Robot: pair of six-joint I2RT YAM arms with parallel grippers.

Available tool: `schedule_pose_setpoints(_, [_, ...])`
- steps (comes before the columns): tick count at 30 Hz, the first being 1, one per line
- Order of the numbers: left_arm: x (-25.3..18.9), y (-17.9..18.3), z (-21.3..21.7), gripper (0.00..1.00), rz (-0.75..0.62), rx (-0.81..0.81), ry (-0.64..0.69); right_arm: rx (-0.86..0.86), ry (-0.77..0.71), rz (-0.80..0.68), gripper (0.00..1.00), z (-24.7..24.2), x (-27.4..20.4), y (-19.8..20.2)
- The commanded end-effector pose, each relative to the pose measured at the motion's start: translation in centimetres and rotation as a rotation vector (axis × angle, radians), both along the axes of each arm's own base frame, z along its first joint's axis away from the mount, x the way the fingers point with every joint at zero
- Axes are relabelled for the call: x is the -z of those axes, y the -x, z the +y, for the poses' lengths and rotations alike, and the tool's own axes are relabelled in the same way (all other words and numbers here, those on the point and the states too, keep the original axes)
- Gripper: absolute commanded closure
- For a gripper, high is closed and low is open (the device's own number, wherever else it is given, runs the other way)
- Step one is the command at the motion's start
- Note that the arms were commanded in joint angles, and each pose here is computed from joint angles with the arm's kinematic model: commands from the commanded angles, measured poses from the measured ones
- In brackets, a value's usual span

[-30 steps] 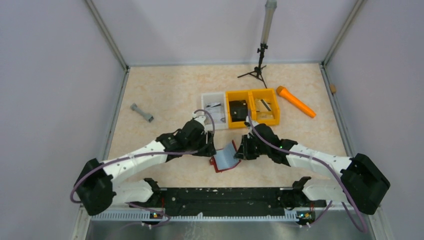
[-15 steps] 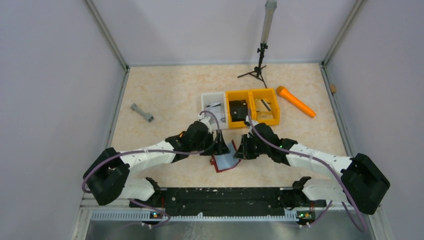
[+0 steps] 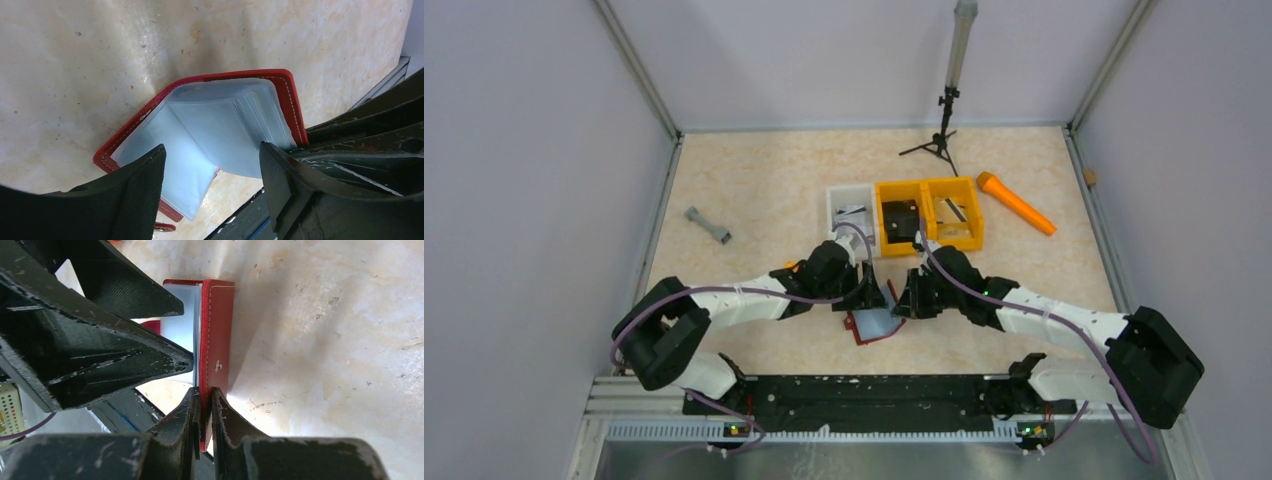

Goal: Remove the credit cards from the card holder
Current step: Remove the credit card from the card holder.

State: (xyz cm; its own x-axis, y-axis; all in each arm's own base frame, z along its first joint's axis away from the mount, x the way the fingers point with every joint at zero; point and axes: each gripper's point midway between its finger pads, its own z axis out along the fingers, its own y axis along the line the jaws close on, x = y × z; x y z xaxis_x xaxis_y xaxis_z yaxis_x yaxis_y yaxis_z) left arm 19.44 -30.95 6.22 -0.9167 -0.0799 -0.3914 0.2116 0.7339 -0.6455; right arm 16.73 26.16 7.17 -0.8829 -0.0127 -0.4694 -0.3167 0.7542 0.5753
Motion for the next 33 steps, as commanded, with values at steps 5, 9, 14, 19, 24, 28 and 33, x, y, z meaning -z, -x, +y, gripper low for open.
schedule_pose_setpoints(5, [-0.6,-1.0,-1.0,0.29,-0.029,0.018,0.012,-0.021,-0.081,-0.066,1.0,1.6,-2.9,-0.9])
schedule_pose_setpoints(9, [0.7,-1.1,-1.0,0.29,-0.011,0.028,-0.023,-0.024,-0.086,-0.067,1.0,1.7,-3.1,-0.9])
schedule_pose_setpoints(14, [2.7,-1.3,1.1,0.3,0.001,0.023,-0.192,-0.024,-0.083,-0.07,1.0,1.6,-3.1,-0.9])
schedule_pose_setpoints(19, [2.8,-1.0,3.0,0.31,-0.004,0.029,-0.294,-0.014,-0.068,-0.074,1.0,1.4,-3.0,-1.0])
schedule_pose_setpoints(24, [2.5,-0.2,3.8,0.31,0.001,0.052,-0.31,-0.006,-0.057,-0.079,1.0,1.3,-2.8,-1.2])
schedule_pose_setpoints(28, [2.6,0.6,4.3,0.33,0.012,0.073,-0.32,-0.002,-0.051,-0.078,1.0,1.2,-2.6,-1.2])
schedule_pose_setpoints(33, [2.8,1.7,5.6,0.37,0.023,0.096,-0.354,0.007,-0.045,-0.08,1.0,0.9,-2.5,-1.2])
